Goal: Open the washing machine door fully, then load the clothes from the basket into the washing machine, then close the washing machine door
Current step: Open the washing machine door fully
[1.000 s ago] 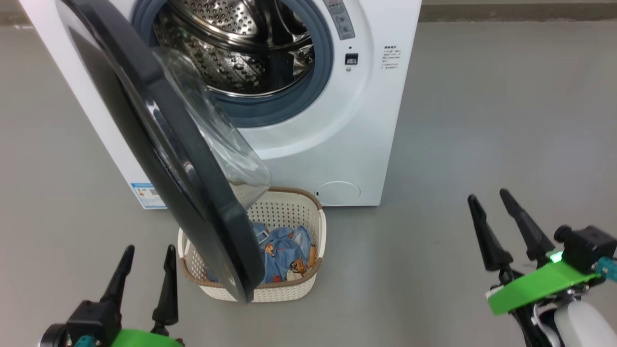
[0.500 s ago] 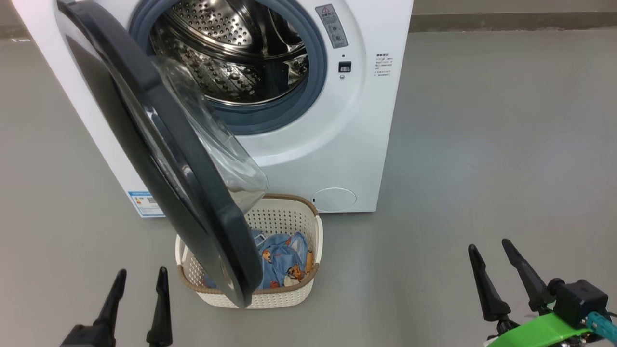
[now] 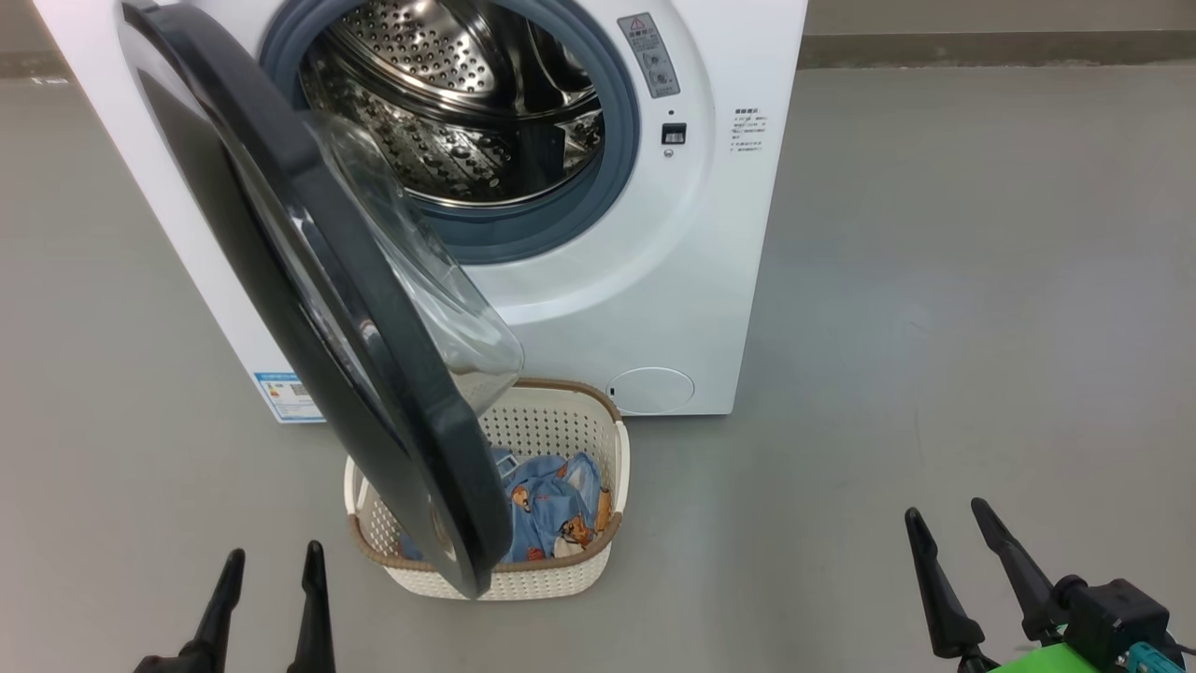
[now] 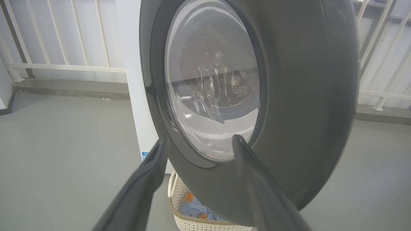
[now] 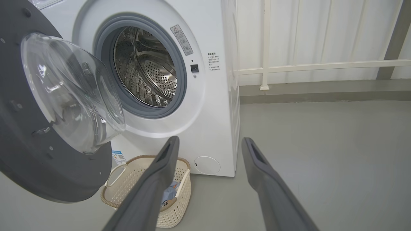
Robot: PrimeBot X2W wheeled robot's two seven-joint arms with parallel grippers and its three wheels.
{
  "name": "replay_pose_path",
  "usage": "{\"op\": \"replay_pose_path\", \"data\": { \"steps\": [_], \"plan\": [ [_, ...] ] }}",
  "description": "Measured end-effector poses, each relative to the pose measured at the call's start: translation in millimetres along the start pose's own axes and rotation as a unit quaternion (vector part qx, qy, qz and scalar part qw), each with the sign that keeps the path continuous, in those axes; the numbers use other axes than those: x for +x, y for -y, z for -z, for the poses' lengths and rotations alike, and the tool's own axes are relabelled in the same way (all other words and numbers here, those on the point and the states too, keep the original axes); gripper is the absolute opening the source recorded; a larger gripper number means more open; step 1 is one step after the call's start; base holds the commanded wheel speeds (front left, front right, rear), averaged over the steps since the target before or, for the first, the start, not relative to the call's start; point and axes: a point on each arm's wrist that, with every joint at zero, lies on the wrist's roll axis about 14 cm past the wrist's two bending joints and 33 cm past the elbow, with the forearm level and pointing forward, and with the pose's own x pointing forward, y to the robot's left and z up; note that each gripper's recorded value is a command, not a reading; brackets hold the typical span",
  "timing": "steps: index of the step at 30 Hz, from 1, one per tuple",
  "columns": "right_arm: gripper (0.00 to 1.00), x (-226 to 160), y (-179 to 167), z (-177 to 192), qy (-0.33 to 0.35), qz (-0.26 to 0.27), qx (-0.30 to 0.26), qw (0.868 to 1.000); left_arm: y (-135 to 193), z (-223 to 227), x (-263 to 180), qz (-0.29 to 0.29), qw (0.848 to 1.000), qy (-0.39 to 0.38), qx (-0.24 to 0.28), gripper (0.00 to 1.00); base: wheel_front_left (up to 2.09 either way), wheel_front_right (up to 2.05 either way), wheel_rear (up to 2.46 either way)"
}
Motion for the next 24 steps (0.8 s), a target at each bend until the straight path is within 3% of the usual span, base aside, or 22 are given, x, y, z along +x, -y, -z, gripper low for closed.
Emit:
{"op": "replay_pose_path", "data": {
  "steps": [24],
  "plan": [
    [1.00, -6.1, -3.6, 13.5, -0.021, -0.001, -0.004, 1.000, 2.4, 1.8, -2.6, -0.001, 1.000, -0.003, -0.001, 1.00, 0.00, 0.00, 0.00]
  ]
}}
